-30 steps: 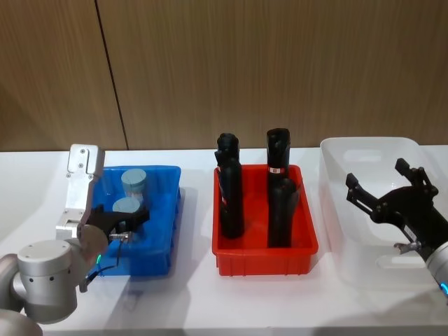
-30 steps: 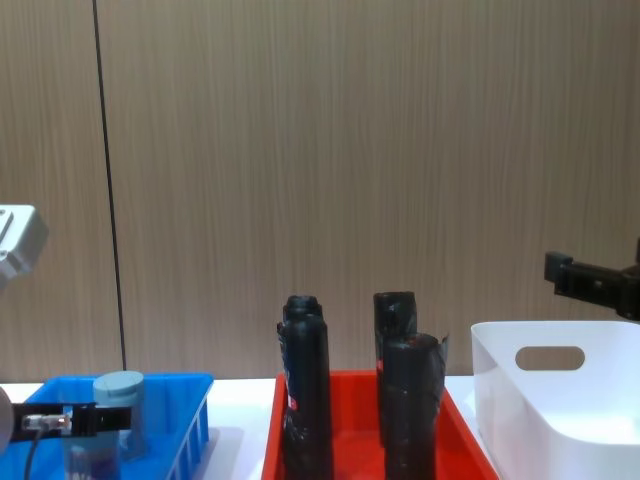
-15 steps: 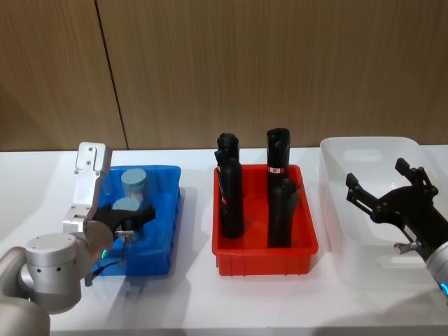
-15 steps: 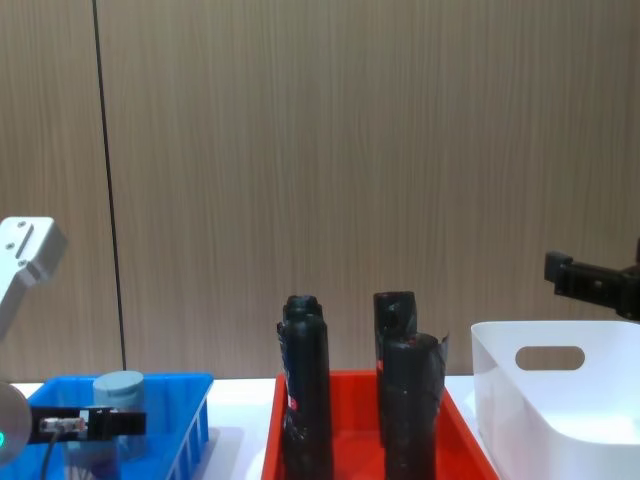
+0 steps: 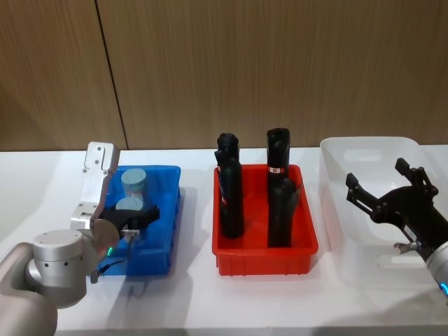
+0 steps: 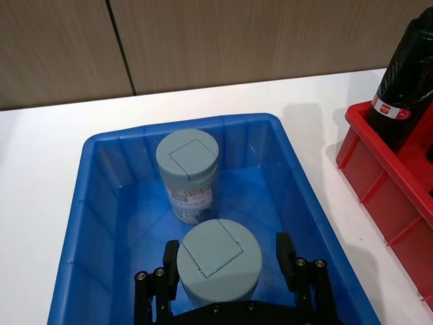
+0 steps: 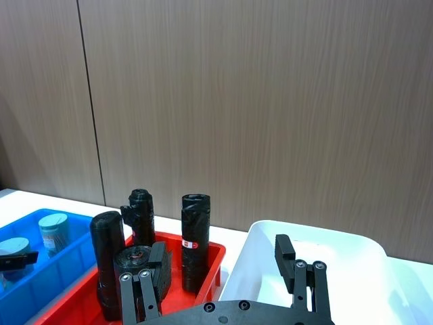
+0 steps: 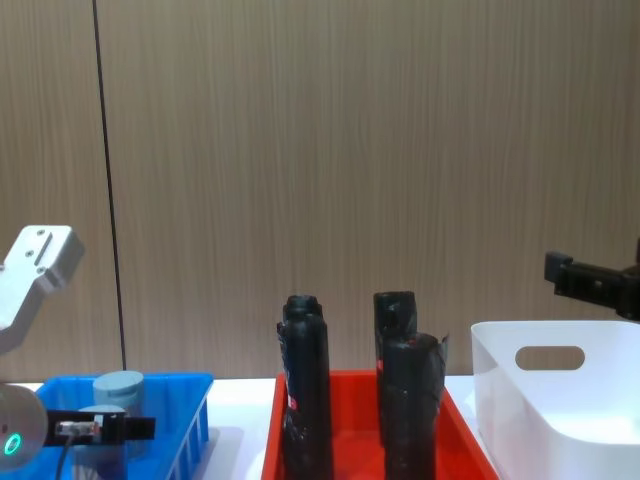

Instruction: Pick the cotton swabs from the blue box and place them into the white box.

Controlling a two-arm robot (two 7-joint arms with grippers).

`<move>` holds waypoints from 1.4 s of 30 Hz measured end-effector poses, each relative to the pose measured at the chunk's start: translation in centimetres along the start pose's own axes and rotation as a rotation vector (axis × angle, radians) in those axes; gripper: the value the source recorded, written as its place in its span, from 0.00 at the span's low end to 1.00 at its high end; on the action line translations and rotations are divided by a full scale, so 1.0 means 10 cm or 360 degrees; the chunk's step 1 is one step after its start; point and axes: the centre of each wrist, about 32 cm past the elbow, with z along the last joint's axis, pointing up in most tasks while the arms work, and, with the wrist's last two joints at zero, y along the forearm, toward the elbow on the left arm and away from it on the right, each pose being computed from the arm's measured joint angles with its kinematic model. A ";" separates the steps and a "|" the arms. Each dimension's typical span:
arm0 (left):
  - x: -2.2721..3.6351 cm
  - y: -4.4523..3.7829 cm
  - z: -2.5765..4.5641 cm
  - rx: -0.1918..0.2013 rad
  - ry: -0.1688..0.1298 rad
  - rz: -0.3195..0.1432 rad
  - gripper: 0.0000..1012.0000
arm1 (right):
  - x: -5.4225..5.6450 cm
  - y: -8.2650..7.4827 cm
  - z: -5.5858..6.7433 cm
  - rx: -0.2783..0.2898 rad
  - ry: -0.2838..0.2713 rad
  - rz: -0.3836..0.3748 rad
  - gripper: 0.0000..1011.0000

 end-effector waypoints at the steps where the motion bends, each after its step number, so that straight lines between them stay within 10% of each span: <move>1: -0.002 -0.003 0.000 0.0001 -0.0001 0.0000 0.90 | 0.00 0.00 0.00 0.0000 0.0000 0.0000 0.99; 8: -0.014 -0.011 0.005 -0.0002 -0.0013 0.0005 0.68 | 0.00 0.00 0.00 0.0000 0.0000 0.0000 0.99; 24: -0.057 0.071 0.038 -0.0096 -0.0057 0.0027 0.66 | 0.00 0.00 0.00 0.0000 0.0000 0.0000 0.99; 33: -0.124 0.214 0.120 -0.0254 -0.0115 0.0008 0.66 | 0.00 0.00 0.00 0.0000 0.0000 0.0000 0.99; 42: -0.218 0.527 0.275 -0.0428 -0.0226 -0.0056 0.66 | 0.00 0.00 0.00 0.0000 0.0000 0.0000 0.99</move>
